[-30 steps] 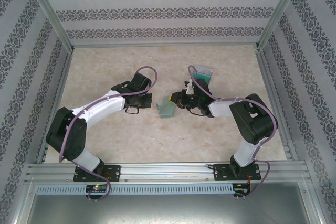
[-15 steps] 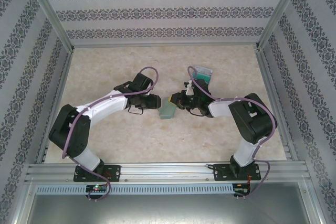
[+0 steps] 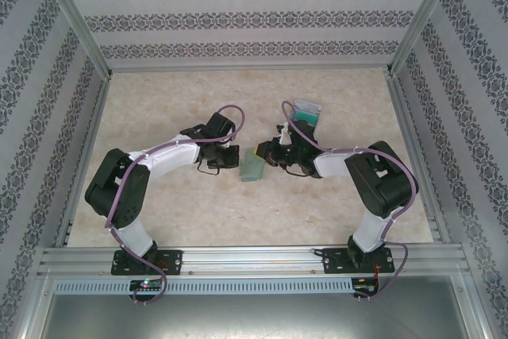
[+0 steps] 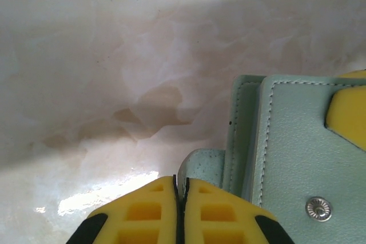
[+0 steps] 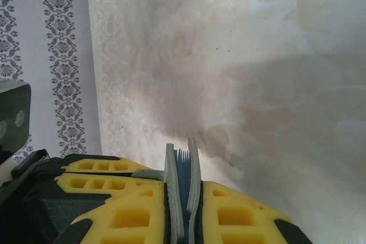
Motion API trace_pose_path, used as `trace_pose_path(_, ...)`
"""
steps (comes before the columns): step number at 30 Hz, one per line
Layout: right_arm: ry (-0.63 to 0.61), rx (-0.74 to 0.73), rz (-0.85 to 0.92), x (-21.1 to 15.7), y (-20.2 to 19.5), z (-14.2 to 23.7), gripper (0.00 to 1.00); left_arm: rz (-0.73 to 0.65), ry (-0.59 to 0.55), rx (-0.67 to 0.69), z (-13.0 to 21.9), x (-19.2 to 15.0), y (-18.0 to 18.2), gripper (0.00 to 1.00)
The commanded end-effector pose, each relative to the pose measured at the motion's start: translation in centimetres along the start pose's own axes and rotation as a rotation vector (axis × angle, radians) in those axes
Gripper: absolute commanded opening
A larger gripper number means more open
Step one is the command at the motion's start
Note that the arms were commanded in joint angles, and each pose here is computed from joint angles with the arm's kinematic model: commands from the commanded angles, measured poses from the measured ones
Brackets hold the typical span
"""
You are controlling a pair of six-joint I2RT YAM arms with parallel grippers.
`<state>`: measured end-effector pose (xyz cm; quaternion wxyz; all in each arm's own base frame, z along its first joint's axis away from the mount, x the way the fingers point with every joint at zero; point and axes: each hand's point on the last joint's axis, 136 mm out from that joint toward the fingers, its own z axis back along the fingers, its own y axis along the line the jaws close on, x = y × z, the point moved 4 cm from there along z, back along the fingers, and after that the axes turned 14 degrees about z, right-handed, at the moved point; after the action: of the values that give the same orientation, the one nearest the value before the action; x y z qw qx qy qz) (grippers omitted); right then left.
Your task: Take the credit cards out of the card holder
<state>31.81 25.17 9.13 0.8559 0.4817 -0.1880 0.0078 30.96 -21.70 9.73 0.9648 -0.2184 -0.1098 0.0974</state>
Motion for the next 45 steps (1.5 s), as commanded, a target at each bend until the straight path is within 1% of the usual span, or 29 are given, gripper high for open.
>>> trace_pose_path(1,0.01,0.015,0.043,0.3,0.5,-0.6,0.31,-0.038,-0.048,-0.004,1.7,0.7,-0.6,0.0)
trace_pose_path(2,0.013,0.009,0.043,0.2,0.4,-0.6,0.42,-0.049,-0.053,0.003,2.1,0.6,-0.6,0.0)
trace_pose_path(3,0.013,0.0,0.043,0.2,0.3,-0.6,0.49,-0.06,-0.061,0.012,2.6,0.7,-0.6,0.0)
trace_pose_path(5,0.012,-0.012,0.044,0.2,0.1,-0.5,0.58,-0.084,-0.063,0.021,3.4,0.6,-0.6,0.0)
trace_pose_path(7,0.013,-0.019,0.051,0.2,0.2,-0.5,0.61,-0.096,-0.066,0.015,4.1,0.5,-0.8,0.0)
trace_pose_path(11,0.036,-0.039,0.065,0.0,0.4,-0.5,0.63,-0.098,-0.077,-0.039,5.4,0.5,-1.7,0.0)
trace_pose_path(13,0.048,-0.053,0.08,-0.2,0.7,-0.6,0.66,-0.088,-0.089,-0.059,6.0,0.6,-2.1,0.0)
trace_pose_path(15,0.058,-0.066,0.098,-0.5,0.9,-0.5,0.67,-0.079,-0.105,-0.078,6.7,0.6,-2.5,0.0)
trace_pose_path(20,0.066,-0.071,0.101,-1.1,1.1,-0.1,0.71,-0.049,-0.132,-0.034,6.8,0.7,-1.5,0.0)
trace_pose_path(26,0.073,-0.079,0.094,-1.5,0.9,-0.1,0.72,0.022,-0.226,0.037,8.1,1.2,-0.1,0.0)
trace_pose_path(28,0.075,-0.071,0.098,-1.5,1.2,-0.2,0.72,0.03,-0.227,0.031,8.1,1.0,0.0,0.0)
trace_pose_path(31,0.09,-0.052,0.108,-1.6,1.7,-0.8,0.71,0.039,-0.199,0.028,7.4,0.6,0.2,0.0)
trace_pose_path(36,0.108,-0.049,0.109,-2.0,1.8,-1.5,0.63,0.041,-0.199,0.049,7.1,0.4,0.7,0.0)
trace_pose_path(40,0.106,-0.065,0.111,-2.2,1.5,-1.3,0.6,0.028,-0.204,0.105,6.9,0.3,1.7,0.0)
trace_pose_path(45,0.114,-0.072,0.109,-2.4,1.0,-1.4,0.5,0.013,-0.189,0.141,6.1,-0.2,2.7,0.0)
